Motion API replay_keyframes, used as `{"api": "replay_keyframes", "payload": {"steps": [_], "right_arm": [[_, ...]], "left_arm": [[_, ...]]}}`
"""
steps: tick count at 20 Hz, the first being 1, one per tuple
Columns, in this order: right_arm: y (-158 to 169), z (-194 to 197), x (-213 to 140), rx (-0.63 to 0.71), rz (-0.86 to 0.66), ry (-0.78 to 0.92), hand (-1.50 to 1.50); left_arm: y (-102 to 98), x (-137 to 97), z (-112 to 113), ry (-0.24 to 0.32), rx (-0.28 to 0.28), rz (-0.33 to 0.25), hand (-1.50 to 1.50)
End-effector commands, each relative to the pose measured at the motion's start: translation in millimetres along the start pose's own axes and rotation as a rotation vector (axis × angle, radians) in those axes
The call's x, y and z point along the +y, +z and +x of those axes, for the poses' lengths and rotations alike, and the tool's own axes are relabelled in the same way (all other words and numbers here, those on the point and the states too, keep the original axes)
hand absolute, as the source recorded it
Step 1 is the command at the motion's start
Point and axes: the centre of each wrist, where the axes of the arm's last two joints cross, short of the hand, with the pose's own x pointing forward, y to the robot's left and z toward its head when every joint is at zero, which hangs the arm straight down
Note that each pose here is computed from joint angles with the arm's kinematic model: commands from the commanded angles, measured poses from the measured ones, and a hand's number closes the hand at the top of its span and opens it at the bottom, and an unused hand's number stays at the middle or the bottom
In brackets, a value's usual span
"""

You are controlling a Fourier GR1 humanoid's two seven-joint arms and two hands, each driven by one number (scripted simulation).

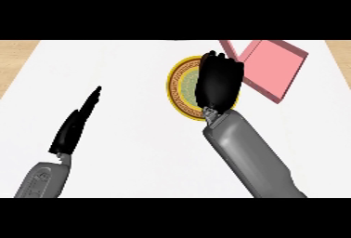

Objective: Pick the sweet potato from the plate and place it in the cardboard box

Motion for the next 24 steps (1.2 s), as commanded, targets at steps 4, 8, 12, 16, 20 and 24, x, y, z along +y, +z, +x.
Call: {"api": "replay_keyframes", "payload": {"steps": [4,8,12,16,20,24], "right_arm": [[-74.3,21.3,-79.8,0.269,-0.078,-0.033,1.5],[-105.5,2.8,-84.6,0.32,-0.087,-0.024,1.5],[-129.9,-17.3,-76.7,0.364,-0.048,0.006,1.5],[-139.0,-36.0,-53.6,0.392,0.006,0.052,1.5],[-160.4,-100.6,-14.0,0.434,0.087,0.038,1.5],[-154.9,-102.5,17.3,0.543,0.321,-0.131,-1.5]], "left_arm": [[-1.8,4.8,11.4,0.008,0.011,0.008,0.0],[14.0,1.9,-9.5,0.007,0.025,0.021,0.0],[4.6,4.5,-12.0,-0.001,0.034,0.038,0.0],[13.3,-3.6,-17.4,-0.011,0.035,0.035,0.0],[4.9,-9.1,-8.8,0.014,0.04,0.032,0.0],[15.2,-7.6,-10.7,0.005,0.02,0.033,0.0]]}}
